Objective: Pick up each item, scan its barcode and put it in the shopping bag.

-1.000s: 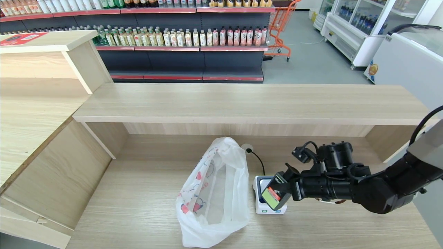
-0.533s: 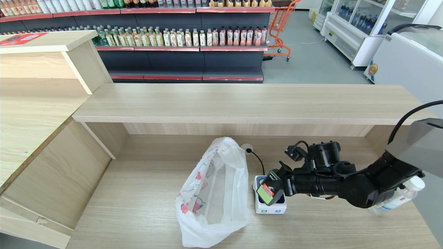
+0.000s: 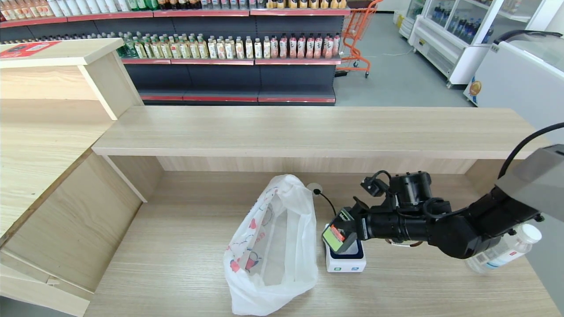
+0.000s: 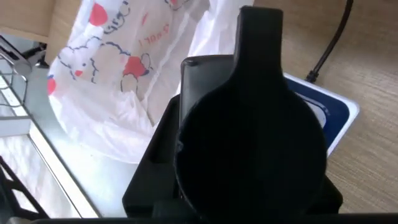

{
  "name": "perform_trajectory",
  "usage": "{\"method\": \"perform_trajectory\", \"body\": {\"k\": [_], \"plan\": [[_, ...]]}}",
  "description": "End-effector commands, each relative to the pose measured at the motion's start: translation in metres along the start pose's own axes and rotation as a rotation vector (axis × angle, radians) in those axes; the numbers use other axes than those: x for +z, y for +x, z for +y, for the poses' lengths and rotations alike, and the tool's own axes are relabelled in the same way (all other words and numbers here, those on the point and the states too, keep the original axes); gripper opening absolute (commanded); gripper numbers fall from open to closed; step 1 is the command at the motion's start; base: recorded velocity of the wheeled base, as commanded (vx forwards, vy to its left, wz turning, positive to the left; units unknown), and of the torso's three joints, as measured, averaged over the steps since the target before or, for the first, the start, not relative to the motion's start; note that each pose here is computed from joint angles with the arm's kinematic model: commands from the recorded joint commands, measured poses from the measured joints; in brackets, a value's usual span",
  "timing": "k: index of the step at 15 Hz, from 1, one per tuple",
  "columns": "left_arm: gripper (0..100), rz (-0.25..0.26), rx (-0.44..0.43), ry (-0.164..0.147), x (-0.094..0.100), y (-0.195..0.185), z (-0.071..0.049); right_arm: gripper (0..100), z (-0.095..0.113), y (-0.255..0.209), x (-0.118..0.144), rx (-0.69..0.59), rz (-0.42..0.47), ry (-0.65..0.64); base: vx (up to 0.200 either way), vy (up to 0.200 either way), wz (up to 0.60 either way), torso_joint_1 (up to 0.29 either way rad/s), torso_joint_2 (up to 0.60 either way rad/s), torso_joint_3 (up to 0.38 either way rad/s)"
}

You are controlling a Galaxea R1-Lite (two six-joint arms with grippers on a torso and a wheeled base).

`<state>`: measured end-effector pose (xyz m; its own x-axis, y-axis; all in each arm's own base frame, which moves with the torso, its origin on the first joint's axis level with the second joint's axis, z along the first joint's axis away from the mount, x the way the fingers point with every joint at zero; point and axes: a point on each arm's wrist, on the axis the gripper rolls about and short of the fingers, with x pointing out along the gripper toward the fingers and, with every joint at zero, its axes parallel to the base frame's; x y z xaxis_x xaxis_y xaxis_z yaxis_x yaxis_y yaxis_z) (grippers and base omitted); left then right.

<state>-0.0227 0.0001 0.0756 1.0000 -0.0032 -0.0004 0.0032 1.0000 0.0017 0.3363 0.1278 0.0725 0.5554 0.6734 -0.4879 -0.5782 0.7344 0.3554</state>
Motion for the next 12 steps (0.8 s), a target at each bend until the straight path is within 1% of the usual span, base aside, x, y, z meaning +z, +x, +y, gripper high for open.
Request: {"method": "perform_trajectory", "body": {"k": [1, 2, 3, 4, 5, 6, 7, 8, 9, 12], "plan": [[100, 0.000, 0.000, 0.000, 0.000, 0.000, 0.000, 0, 0.031, -0.053, 0.042, 0.009, -0.114, -0.081, 0.000, 0.000, 0.00, 0.000, 0.00, 0.000], [100, 0.000, 0.000, 0.000, 0.000, 0.000, 0.000, 0, 0.034, -0.074, 0.044, -0.039, -0.094, -0.173, 0.000, 0.000, 0.00, 0.000, 0.00, 0.000], [100, 0.000, 0.000, 0.000, 0.000, 0.000, 0.000, 0, 0.035, -0.090, 0.043, -0.142, -0.077, -0.277, 0.000, 0.000, 0.00, 0.000, 0.00, 0.000], [100, 0.000, 0.000, 0.000, 0.000, 0.000, 0.000, 0, 0.035, -0.096, 0.041, -0.206, -0.078, -0.346, 0.000, 0.000, 0.00, 0.000, 0.00, 0.000], [100, 0.000, 0.000, 0.000, 0.000, 0.000, 0.000, 0, 0.036, -0.102, 0.042, -0.225, -0.106, -0.396, 0.000, 0.000, 0.00, 0.000, 0.00, 0.000], [100, 0.000, 0.000, 0.000, 0.000, 0.000, 0.000, 0, 0.038, -0.105, 0.041, -0.221, -0.132, -0.409, 0.000, 0.000, 0.00, 0.000, 0.00, 0.000], [100, 0.000, 0.000, 0.000, 0.000, 0.000, 0.000, 0, 0.039, -0.105, 0.040, -0.217, -0.136, -0.411, 0.000, 0.000, 0.00, 0.000, 0.00, 0.000], [100, 0.000, 0.000, 0.000, 0.000, 0.000, 0.000, 0, 0.045, -0.106, 0.035, -0.199, -0.139, -0.419, 0.000, 0.000, 0.00, 0.000, 0.00, 0.000], [100, 0.009, -0.001, 0.001, 0.000, 0.001, 0.000, 0, 0.047, -0.108, 0.027, -0.170, -0.125, -0.415, 0.000, 0.000, 0.00, 0.000, 0.00, 0.000], [100, 0.000, 0.000, 0.003, 0.000, 0.000, 0.000, 0, 0.047, -0.109, 0.018, -0.124, -0.103, -0.407, 0.000, 0.000, 0.00, 0.000, 0.00, 0.000]]}}
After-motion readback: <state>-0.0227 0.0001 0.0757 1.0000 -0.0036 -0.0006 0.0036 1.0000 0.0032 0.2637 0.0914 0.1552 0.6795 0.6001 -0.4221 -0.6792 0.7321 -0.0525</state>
